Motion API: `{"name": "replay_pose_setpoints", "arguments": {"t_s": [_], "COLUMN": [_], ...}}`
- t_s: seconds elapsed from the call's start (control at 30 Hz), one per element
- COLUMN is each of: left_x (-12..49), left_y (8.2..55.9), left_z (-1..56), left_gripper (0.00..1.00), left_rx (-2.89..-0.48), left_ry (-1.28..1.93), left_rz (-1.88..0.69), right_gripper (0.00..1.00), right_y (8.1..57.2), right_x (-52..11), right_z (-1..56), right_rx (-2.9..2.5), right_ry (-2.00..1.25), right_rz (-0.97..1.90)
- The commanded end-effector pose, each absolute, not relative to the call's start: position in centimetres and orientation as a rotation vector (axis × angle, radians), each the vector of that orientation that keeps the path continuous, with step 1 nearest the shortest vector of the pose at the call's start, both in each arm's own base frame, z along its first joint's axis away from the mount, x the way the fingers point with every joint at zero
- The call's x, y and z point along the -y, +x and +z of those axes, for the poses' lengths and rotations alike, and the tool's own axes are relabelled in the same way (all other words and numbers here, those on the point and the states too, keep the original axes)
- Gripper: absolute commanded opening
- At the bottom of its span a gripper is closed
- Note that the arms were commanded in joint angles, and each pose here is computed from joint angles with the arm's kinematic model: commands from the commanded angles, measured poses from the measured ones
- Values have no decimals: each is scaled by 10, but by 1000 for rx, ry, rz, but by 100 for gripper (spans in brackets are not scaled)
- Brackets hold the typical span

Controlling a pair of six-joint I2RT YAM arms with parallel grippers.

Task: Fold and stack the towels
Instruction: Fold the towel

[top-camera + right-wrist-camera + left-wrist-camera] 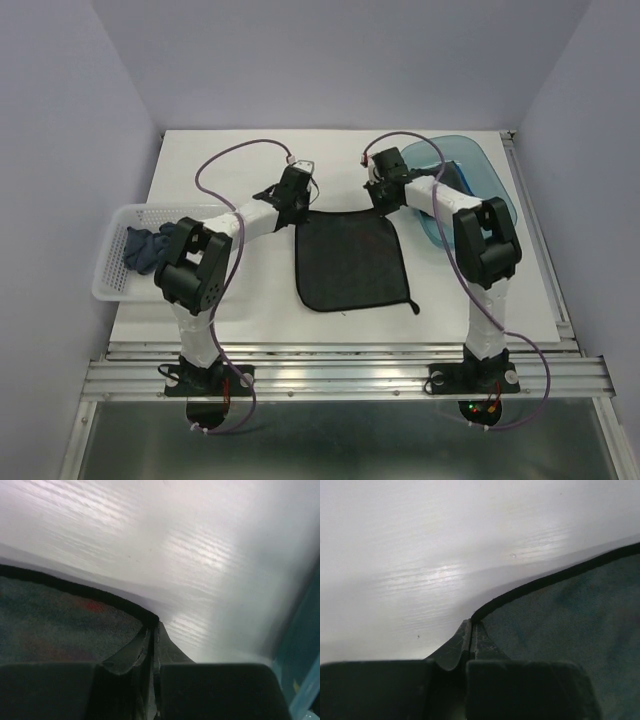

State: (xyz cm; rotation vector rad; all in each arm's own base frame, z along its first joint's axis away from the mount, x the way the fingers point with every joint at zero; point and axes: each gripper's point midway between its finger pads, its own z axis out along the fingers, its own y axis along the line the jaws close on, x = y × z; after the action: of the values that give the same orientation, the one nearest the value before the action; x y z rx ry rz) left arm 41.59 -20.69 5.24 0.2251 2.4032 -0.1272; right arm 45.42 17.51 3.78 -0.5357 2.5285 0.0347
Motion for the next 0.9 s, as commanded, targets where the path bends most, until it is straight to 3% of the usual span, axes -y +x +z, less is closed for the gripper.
{"name": "replay_pose_setpoints", "arguments": {"t_s": [0.0, 0.47, 0.87], "left_x": [206, 199, 218], "left_y": [427, 374, 291], "left_z": [101, 111, 101], "left_gripper": [0, 0, 0], "left_rx": [-2273, -2231, -2202], "left_ry": [181, 90, 88], "left_rz": [-160, -335, -578], "right_gripper": [4, 4, 5], "right_y": [473, 402, 329], "right_x": [-184, -188, -188], "right_z": [101, 118, 117], "right_rx": [-2312, -2258, -2318], "right_ry": [-539, -475, -299], "right_rz": [98, 339, 489]}}
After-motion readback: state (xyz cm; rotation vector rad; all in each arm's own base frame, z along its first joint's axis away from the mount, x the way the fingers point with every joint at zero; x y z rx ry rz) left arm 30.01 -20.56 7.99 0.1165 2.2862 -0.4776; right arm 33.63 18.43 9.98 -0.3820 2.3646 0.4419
